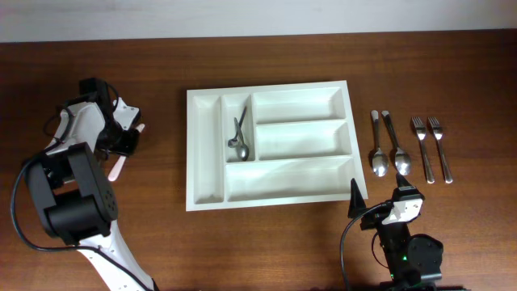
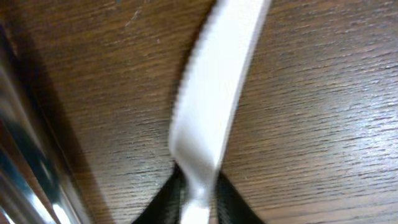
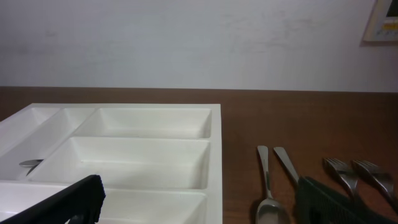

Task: Pack container
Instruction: 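Move the left gripper to the white plastic knife and grasp it, then lower the knife into the tray's narrow left compartment and release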

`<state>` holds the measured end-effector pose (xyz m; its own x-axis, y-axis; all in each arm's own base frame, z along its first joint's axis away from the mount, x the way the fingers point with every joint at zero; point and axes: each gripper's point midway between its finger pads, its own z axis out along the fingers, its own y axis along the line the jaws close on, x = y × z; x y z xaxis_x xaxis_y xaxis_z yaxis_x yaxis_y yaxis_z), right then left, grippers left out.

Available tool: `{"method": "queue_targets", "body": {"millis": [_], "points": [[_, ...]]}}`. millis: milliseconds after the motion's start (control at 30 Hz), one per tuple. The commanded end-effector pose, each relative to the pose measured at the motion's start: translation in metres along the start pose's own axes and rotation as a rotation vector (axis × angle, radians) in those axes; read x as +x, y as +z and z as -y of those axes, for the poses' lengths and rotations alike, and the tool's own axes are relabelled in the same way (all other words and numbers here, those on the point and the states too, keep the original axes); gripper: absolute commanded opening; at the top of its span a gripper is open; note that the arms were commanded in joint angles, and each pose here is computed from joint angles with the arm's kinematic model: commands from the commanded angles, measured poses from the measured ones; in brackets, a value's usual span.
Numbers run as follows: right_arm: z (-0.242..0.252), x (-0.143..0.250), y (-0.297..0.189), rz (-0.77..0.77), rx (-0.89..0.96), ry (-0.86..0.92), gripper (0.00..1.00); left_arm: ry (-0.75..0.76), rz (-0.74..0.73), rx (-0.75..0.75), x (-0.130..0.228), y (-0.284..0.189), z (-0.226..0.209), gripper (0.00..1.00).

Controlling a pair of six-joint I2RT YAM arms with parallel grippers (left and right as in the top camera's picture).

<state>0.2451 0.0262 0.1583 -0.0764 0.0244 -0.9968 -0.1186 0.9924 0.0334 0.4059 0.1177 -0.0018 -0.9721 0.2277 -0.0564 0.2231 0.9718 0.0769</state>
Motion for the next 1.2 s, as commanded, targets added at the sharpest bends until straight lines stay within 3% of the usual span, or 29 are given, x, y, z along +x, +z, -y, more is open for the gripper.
{"method": "queue_targets", "body": {"millis": [0,100,300,500,700,900,1000,1067,1167], "points": [[0.0,0.002,0.0,-0.004,0.003,0.009,0.99,0.006,-0.058,0.022,0.011,0.024,0.004,0.12],[0.0,0.002,0.0,-0.004,0.003,0.009,0.98,0.006,-0.055,0.021,0.01,0.022,0.004,0.02],[0.0,0.002,0.0,-0.004,0.003,0.009,0.99,-0.015,0.0,-0.01,-0.015,-0.007,-0.002,0.02],[0.0,0.002,0.0,-0.004,0.003,0.009,0.99,-0.021,0.103,-0.048,-0.059,-0.072,0.007,0.02],[0.0,0.002,0.0,-0.004,0.003,0.009,0.99,-0.021,0.164,-0.025,-0.09,-0.128,0.067,0.02],[0.0,0.002,0.0,-0.004,0.003,0.009,0.99,0.018,0.139,0.017,-0.094,-0.14,0.152,0.02],[0.0,0.002,0.0,-0.004,0.003,0.009,0.99,-0.071,0.139,0.015,-0.095,-0.142,0.175,0.02],[0.0,0.002,0.0,-0.004,0.003,0.009,0.99,-0.265,0.138,0.028,-0.096,-0.142,0.187,0.02],[0.0,0.002,0.0,-0.004,0.003,0.008,0.99,-0.37,0.137,0.035,-0.096,-0.14,0.189,0.02]]}}
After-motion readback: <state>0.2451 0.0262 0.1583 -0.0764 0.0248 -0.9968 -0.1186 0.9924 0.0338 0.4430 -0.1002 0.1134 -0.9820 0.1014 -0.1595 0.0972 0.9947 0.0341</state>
